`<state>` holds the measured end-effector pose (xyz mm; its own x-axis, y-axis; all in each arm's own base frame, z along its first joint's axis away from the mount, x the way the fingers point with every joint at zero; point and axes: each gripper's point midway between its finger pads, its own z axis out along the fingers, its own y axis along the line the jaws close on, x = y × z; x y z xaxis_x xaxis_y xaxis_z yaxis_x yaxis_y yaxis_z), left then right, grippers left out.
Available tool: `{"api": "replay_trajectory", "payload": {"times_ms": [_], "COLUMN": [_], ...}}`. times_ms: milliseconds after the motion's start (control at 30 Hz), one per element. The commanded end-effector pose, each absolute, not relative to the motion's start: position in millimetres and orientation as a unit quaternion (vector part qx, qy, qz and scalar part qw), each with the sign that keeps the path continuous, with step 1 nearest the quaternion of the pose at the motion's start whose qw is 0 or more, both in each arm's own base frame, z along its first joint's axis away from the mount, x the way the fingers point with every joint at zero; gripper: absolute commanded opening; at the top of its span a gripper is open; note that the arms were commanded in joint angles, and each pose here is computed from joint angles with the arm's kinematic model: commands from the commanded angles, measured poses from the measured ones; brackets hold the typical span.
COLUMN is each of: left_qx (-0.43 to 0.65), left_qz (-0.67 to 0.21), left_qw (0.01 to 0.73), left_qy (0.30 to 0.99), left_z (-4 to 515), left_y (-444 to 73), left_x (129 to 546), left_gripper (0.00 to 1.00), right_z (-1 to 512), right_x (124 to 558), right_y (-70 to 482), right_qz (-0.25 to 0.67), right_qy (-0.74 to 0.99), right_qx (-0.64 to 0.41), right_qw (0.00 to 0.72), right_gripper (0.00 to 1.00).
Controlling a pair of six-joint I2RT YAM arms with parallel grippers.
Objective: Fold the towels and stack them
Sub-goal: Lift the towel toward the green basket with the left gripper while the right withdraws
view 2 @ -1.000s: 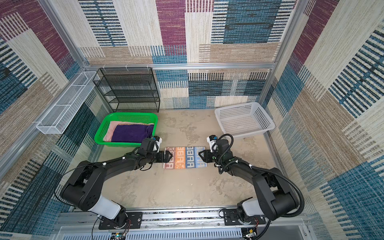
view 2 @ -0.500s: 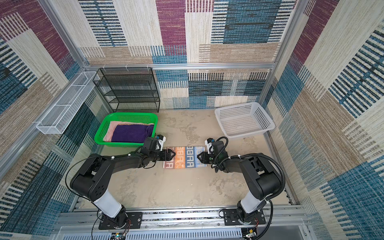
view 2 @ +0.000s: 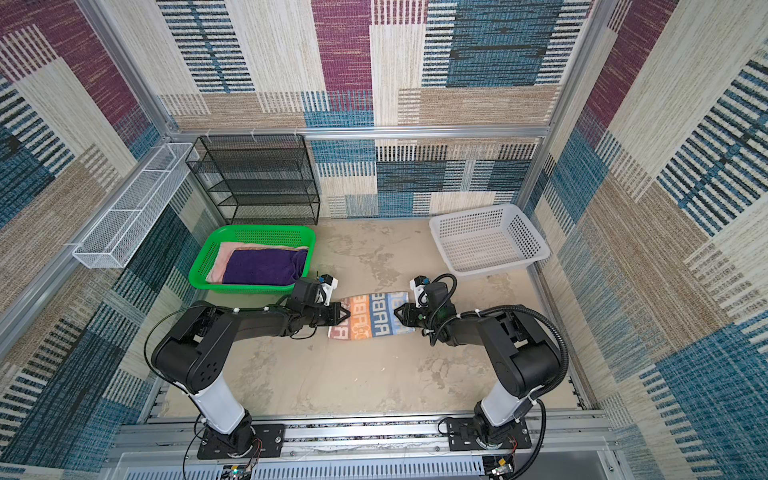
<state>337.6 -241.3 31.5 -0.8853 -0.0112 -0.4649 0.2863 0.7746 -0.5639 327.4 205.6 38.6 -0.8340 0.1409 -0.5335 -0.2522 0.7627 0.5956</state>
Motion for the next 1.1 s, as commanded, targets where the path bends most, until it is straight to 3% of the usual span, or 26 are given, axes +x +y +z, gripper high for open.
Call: {"api": "replay_trajectory", "payload": {"times_ms": [0,100,300,700,1067], "left_qx": [0.078,0.088,0.122,0.123,0.081], "left_qz": [-0.297,-0.249,-0.171,-0.128,-0.080], "left_qw": [0.218,0.224,0.237,0.158,0.165], "left_qy": [0.926,0.938,0.948,0.971,0.980], "left_z": [38.8,55.0,101.3,162.2,186.0], "left_y": [-235.4,-225.9,-209.0,-152.7,-63.9], "left_x": [341.2,355.2,387.4,448.7,468.7], "left_gripper": [0.00,0.00,0.00,0.00,0.00], "right_z": [44.9,60.6,97.4,98.2,94.6], "right_x": [331.5,336.9,345.2,328.6,322.0], "right_y": [200.2,190.5,155.9,141.3,139.1], "right_qz": [0.327,0.301,0.225,0.206,0.201], "right_qy": [0.893,0.890,0.876,0.872,0.872], "right_qx": [-0.032,-0.034,-0.007,-0.009,-0.020], "right_qw": [0.307,0.340,0.426,0.443,0.446], "right_gripper": [0.44,0.57,1.00,1.00,1.00]}}
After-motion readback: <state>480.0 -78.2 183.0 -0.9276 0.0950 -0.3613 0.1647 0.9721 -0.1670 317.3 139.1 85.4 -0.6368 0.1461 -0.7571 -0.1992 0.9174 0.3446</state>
